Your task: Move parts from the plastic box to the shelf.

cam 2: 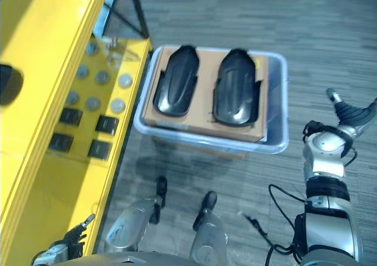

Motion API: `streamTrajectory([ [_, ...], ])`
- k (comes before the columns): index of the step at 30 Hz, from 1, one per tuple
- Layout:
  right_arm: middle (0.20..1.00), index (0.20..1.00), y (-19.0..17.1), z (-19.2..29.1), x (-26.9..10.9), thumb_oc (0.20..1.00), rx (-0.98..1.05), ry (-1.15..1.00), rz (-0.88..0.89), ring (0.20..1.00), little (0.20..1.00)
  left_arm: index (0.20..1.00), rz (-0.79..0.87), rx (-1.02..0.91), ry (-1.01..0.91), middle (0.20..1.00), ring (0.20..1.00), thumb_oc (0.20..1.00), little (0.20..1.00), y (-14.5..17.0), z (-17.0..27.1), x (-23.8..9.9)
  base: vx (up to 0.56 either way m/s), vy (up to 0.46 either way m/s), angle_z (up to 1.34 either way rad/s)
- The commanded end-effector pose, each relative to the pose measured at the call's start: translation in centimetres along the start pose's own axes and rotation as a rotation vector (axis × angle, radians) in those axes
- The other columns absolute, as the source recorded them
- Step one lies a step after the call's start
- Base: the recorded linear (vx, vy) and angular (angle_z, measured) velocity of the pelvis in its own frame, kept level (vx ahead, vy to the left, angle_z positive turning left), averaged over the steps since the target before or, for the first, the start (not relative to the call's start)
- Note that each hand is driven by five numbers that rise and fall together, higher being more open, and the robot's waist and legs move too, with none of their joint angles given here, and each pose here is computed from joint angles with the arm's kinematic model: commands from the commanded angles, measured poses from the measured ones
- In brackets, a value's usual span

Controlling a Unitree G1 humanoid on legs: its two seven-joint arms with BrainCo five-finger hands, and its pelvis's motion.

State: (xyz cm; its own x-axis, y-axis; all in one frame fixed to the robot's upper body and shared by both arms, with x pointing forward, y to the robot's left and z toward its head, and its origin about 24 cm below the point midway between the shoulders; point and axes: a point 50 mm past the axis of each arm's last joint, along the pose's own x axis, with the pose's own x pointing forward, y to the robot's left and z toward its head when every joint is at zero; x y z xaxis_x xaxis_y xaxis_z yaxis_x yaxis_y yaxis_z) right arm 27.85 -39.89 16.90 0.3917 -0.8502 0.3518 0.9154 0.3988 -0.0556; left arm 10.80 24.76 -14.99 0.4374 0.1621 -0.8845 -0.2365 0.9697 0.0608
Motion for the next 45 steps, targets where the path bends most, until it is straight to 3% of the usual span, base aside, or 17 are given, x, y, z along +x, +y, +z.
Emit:
streamTrajectory([
  [1, 1.0, 1.0, -1.3, 2.3, 1.3, 1.0, 0.055, -0.099, -0.018, 1.0, 1.0, 1.0, 0.007, 0.007, 0.014, 1.0, 1.0, 1.0, 1.0, 1.0, -0.7, -0.2, -0.03, 0.035, 0.1],
  [13, 1.0, 1.0, 0.7, -2.0, 0.4, 1.0, -0.11, 0.104, 0.206, 1.0, 1.0, 1.0, -0.04, 0.038, 0.02, 1.0, 1.0, 1.0, 1.0, 1.3, -1.8, -0.6, 0.01, 0.035, 0.07],
  [33, 1.0, 1.0, 3.8, -1.1, 0.4, 1.0, -0.076, 0.17, 0.308, 1.0, 1.0, 1.0, -0.06, 0.017, -0.007, 1.0, 1.0, 1.0, 1.0, 1.3, -1.4, -0.6, 0.0, 0.024, 0.07],
  [40, 1.0, 1.0, 3.6, -4.6, -1.2, 1.0, -0.172, 0.379, 0.363, 1.0, 1.0, 1.0, -0.069, 0.007, -0.003, 1.0, 1.0, 1.0, 1.0, 1.5, -1.5, -0.7, 0.01, 0.015, 0.03],
  [41, 0.583, 0.583, 3.6, -4.8, -1.3, 0.583, -0.178, 0.388, 0.364, 0.583, 0.583, 1.0, -0.069, 0.007, -0.004, 1.0, 1.0, 1.0, 1.0, 1.5, -1.5, -0.7, 0.01, 0.004, 0.06],
  [42, 0.222, 0.222, 3.4, -5.6, -1.7, 0.222, -0.202, 0.424, 0.37, 0.222, 0.222, 1.0, -0.068, 0.005, -0.007, 1.0, 1.0, 1.0, 1.0, 1.4, -1.4, -0.7, 0.0, 0.004, 0.05],
  [45, 0.2, 0.2, 3.0, -7.1, -2.4, 0.2, -0.219, 0.481, 0.361, 0.2, 0.2, 1.0, -0.074, 0.012, -0.018, 1.0, 1.0, 1.0, 1.0, 1.3, -1.0, -0.6, 0.0, -0.007, 0.04],
])
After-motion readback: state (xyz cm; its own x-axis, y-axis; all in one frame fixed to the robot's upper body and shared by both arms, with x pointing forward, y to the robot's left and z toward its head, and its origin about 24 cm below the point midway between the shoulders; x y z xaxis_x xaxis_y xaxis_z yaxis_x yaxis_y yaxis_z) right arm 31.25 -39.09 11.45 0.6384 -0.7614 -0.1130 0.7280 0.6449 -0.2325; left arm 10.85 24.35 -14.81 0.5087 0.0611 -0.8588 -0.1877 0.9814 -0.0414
